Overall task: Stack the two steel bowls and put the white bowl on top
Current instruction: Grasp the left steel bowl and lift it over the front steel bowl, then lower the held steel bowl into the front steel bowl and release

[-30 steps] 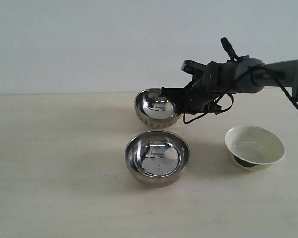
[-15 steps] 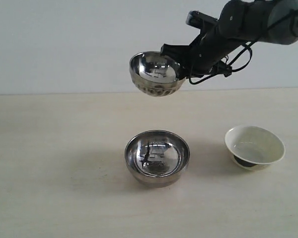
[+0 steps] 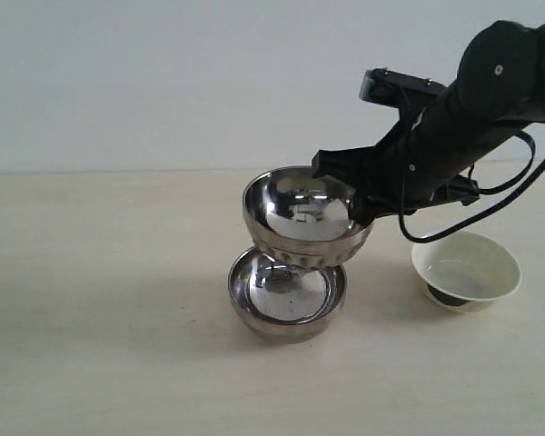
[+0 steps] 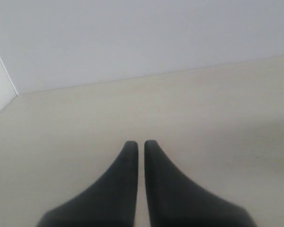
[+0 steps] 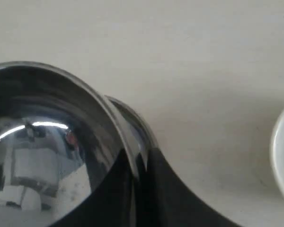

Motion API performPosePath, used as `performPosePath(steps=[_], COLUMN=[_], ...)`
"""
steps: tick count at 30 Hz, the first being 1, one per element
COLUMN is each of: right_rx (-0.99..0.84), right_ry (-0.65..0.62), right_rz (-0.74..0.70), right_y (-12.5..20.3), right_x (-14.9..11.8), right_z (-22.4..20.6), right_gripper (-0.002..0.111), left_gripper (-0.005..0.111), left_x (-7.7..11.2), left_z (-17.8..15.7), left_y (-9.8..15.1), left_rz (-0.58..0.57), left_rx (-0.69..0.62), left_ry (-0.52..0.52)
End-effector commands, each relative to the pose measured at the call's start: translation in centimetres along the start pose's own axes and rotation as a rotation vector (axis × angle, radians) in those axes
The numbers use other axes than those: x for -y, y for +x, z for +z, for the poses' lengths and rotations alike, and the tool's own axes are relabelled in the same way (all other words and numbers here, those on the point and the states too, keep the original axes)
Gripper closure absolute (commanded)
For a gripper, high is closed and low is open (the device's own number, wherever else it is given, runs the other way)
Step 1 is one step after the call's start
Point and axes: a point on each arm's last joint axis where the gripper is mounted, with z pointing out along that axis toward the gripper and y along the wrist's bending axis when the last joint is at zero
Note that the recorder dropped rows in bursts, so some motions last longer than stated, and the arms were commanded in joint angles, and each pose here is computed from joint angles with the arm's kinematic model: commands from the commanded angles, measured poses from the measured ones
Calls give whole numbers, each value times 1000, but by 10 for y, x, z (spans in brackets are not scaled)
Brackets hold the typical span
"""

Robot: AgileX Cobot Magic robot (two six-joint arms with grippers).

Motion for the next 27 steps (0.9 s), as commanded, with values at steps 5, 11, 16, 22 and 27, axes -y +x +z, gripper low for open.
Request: performPosePath(steps=[5, 11, 16, 22, 27], right_rx=[36, 36, 25, 2, 1], right_ry=[-20, -13, 2, 15, 15], right_rz=[-32, -47, -62, -65, -67], right_y=[4, 5, 6, 12, 15], right_x=[-13, -13, -11, -9, -10], right_z=[-3, -3, 4, 32, 46], right_gripper=[108, 108, 108, 108, 108], left_gripper=[103, 103, 103, 103, 103], left_x=[0, 0, 0, 0, 0], left_z=[0, 0, 0, 0, 0], left_y=[0, 0, 0, 0, 0], left_rz=[-17, -17, -17, -17, -17], left_rx=[8, 8, 8, 8, 8], left_ry=[-1, -1, -1, -1, -1])
